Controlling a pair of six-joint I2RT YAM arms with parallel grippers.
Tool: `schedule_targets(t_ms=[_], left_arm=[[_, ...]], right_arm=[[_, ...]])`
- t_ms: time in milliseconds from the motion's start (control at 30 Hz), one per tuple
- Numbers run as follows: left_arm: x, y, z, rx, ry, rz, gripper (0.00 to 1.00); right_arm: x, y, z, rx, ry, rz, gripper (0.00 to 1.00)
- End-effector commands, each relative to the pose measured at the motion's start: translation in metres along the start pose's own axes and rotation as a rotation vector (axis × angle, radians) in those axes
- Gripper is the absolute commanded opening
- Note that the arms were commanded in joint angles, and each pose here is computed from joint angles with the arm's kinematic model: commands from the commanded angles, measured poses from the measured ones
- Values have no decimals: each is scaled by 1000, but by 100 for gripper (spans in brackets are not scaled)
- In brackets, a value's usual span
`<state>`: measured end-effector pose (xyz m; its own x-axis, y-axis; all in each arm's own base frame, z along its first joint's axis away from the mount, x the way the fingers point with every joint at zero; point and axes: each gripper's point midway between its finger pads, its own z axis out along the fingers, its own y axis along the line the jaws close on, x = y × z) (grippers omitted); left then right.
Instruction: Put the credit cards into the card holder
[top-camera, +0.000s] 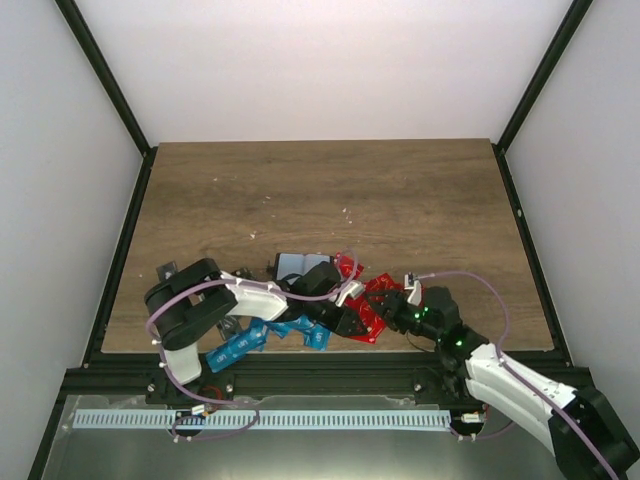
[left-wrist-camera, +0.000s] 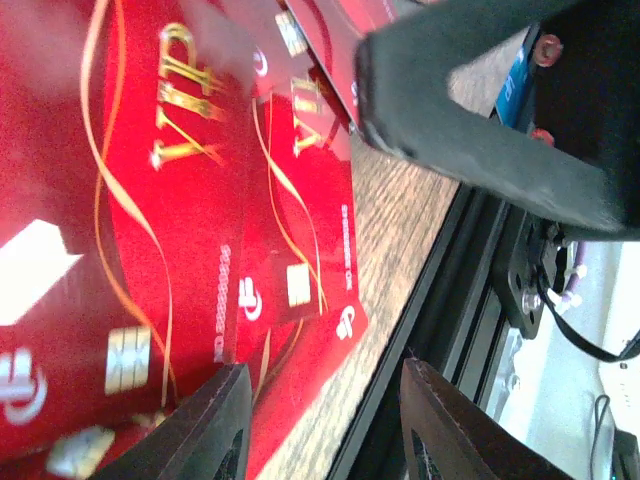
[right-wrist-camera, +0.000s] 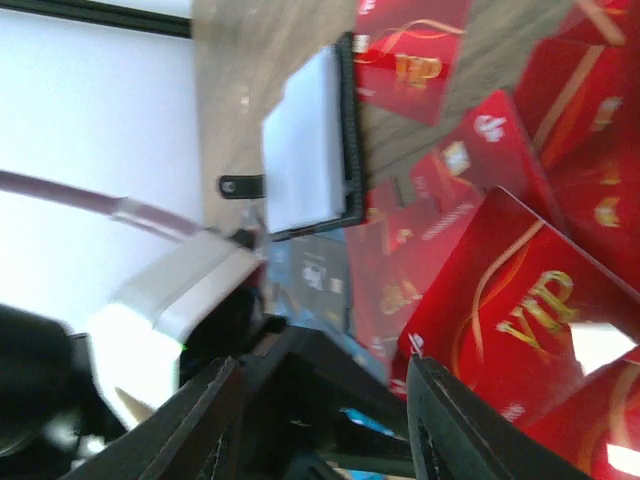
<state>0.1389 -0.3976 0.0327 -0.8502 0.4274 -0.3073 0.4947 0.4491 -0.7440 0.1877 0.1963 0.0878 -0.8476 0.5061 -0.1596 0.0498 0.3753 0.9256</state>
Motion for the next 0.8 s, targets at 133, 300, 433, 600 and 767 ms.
schedule_targets(t_ms=[133, 300, 433, 600, 767], left_arm=[[-7, -6, -37, -136, -47, 49, 48], [0, 25, -73, -393, -90, 27, 54], [12, 43, -91, -503, -97, 9, 57], [12, 44, -95, -493, -147, 12, 62], [-19, 22, -87, -436, -200, 121, 66]], right_arm=[[-2, -39, -11, 244, -7, -67, 47], [16, -40, -13, 300, 135, -120, 47], [28, -56, -23, 418, 201, -85, 50], [38, -72, -43, 565, 248, -43, 57], [51, -87, -49, 618, 294, 2, 62]])
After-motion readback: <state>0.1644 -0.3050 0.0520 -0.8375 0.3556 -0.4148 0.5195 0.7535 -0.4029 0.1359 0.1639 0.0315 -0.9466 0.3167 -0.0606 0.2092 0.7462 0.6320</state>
